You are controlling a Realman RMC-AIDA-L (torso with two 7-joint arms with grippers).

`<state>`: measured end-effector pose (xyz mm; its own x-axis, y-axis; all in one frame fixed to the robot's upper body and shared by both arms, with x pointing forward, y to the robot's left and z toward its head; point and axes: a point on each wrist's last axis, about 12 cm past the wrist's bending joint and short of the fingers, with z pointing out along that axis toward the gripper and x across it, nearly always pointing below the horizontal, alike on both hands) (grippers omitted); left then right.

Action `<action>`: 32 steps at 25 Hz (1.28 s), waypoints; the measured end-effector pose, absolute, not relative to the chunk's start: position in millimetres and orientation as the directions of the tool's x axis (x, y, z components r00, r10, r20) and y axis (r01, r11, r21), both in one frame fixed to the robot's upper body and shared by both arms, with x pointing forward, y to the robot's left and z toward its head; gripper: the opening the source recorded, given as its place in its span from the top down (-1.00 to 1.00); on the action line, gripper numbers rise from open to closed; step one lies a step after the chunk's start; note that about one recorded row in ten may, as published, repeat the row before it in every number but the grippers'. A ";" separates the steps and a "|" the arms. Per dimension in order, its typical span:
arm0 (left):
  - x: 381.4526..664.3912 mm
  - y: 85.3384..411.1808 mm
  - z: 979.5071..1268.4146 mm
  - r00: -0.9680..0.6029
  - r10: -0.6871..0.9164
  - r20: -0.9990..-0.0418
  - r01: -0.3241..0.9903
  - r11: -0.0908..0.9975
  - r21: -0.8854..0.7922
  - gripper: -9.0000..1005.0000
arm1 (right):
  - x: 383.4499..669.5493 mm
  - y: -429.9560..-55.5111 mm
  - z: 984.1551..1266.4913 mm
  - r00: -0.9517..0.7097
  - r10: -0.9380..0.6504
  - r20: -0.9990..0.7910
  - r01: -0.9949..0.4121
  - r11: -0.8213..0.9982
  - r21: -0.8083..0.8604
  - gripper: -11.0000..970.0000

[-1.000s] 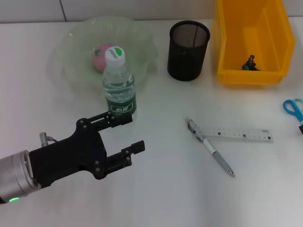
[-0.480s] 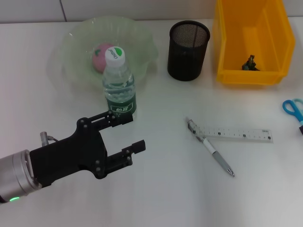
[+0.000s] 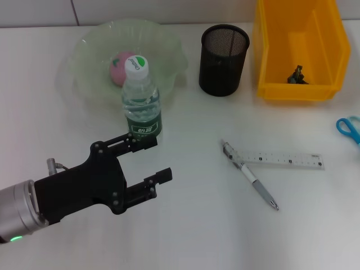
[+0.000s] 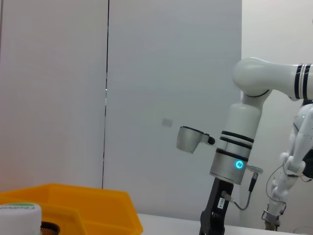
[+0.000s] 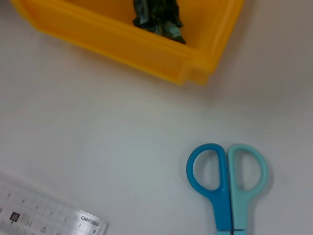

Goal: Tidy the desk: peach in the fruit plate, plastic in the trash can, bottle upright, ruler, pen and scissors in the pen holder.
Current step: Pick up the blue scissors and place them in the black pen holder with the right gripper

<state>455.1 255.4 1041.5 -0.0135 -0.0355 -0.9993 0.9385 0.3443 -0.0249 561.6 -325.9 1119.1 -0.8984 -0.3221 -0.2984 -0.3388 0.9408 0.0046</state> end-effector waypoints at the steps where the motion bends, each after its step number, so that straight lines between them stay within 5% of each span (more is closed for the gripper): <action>1: 455.1 255.4 1041.5 -0.014 -0.035 -0.999 0.939 0.344 -0.025 -0.30 | 560.9 -327.0 1119.8 -0.898 -0.319 -0.303 -0.336 0.942 0.004 0.56; 15: 454.0 256.1 1041.8 -0.017 -0.044 -0.999 0.937 0.347 -0.032 -0.30 | 544.1 -389.9 1166.5 -0.730 0.003 -0.683 -0.153 0.974 0.167 0.56; 21: 452.8 256.9 1041.1 -0.022 -0.048 -0.999 0.935 0.352 -0.037 -0.30 | 544.5 -390.0 1168.0 -0.416 0.210 -0.884 -0.340 0.866 0.366 0.55; 24: 452.7 256.8 1041.0 -0.022 -0.048 -0.999 0.935 0.352 -0.037 -0.30 | 554.9 -370.6 1153.3 -0.221 0.377 -0.900 -0.477 0.763 0.436 0.55; 32: 454.9 256.0 1041.4 -0.017 -0.052 -0.999 0.931 0.363 -0.035 -0.30 | 592.3 -275.0 1104.2 -0.085 0.443 -0.893 -0.597 0.695 0.401 0.55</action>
<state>454.9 256.0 1041.4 -0.0169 -0.0518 -0.9985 0.9311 0.3631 -0.0346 592.3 -275.0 1104.2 -0.0850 0.4425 -0.8927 -0.5965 0.6951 0.4014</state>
